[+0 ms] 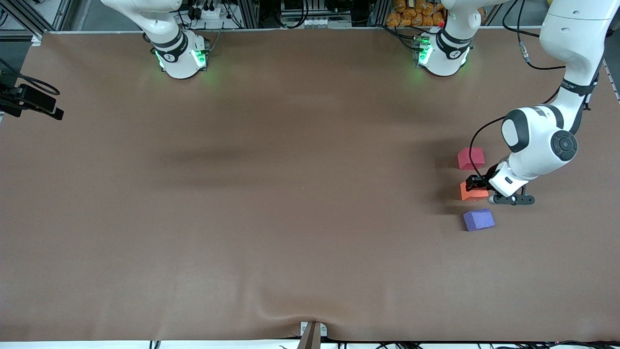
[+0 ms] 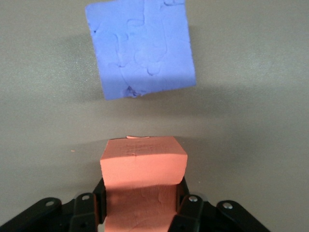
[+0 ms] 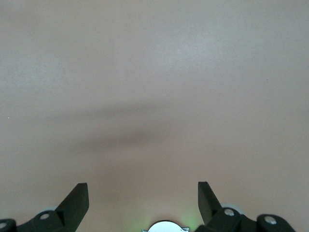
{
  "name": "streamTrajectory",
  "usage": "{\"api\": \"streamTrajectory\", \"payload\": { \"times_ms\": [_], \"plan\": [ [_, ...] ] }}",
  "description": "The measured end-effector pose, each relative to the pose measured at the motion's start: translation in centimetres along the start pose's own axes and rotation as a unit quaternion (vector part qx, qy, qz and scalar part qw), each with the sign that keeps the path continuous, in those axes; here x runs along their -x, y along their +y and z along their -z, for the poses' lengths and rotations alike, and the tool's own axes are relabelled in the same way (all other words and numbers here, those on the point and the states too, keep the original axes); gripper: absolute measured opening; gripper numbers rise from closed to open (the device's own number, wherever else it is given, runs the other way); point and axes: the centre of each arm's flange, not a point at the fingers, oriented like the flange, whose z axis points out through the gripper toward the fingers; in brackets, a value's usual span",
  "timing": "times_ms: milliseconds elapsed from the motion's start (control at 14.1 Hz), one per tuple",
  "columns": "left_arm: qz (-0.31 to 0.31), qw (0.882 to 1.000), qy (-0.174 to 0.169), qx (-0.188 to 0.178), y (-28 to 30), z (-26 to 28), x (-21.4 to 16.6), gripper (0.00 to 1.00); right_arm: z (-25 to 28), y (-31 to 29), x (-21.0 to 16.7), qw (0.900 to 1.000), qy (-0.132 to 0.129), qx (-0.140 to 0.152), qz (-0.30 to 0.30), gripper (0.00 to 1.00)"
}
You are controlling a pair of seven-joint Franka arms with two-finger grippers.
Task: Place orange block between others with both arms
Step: 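Lower the orange cube between the pink and blue cubes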
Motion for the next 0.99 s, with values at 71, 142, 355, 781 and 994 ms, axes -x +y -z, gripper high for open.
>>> {"api": "streamTrajectory", "payload": {
  "times_ms": [71, 142, 355, 781, 994],
  "plan": [
    [0.0, 1.0, 0.0, 0.0, -0.01, -0.01, 0.01, 0.55, 0.0, -0.04, 0.0, 1.0, 0.0, 0.0, 0.0, 1.0],
    [0.0, 1.0, 0.0, 0.0, -0.01, -0.01, 0.01, 0.55, 0.0, -0.06, 0.0, 1.0, 0.0, 0.0, 0.001, 1.0],
    [0.0, 1.0, 0.0, 0.0, 0.0, -0.01, 0.01, 0.55, 0.01, -0.08, 0.0, 1.0, 0.0, 0.0, 0.001, 1.0],
    [-0.002, 1.0, 0.002, 0.0, 0.18, -0.03, -0.05, 0.68, 0.01, -0.15, 0.01, 1.0, 0.0, 0.0, 0.001, 1.0],
    [-0.004, 1.0, 0.01, 0.0, 0.39, 0.39, -0.54, 0.97, 0.01, -0.17, 0.01, 1.0, 0.0, 0.0, 0.002, 1.0]
  ]
}}
